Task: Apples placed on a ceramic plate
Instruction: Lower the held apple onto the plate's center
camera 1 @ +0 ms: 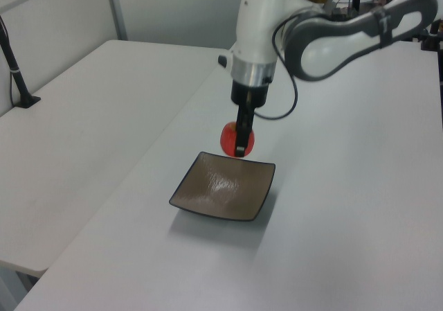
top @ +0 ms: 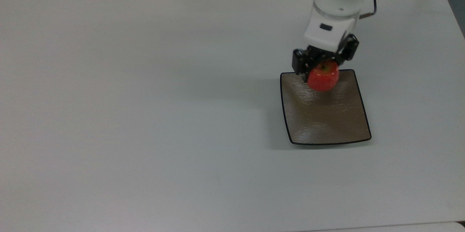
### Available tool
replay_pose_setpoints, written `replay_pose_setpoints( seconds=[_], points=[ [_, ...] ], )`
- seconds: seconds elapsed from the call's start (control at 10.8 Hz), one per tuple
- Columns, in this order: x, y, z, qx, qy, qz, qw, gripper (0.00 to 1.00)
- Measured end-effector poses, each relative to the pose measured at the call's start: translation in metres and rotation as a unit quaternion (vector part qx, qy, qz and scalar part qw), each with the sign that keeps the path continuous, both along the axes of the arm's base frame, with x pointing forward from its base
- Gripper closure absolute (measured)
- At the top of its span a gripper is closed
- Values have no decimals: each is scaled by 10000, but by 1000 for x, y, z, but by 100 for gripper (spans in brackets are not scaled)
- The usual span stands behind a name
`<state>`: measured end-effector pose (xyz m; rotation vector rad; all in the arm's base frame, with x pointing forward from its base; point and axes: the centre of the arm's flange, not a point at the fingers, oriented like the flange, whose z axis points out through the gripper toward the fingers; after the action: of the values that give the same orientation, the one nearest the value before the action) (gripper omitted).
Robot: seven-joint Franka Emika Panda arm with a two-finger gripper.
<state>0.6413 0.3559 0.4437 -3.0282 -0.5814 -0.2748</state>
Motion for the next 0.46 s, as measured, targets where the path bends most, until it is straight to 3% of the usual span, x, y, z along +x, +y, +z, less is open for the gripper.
replay_pose_setpoints(
  seconds=[0.46],
  points=[
    [20, 27, -84, 83, -228, 132, 9996, 26]
  ],
)
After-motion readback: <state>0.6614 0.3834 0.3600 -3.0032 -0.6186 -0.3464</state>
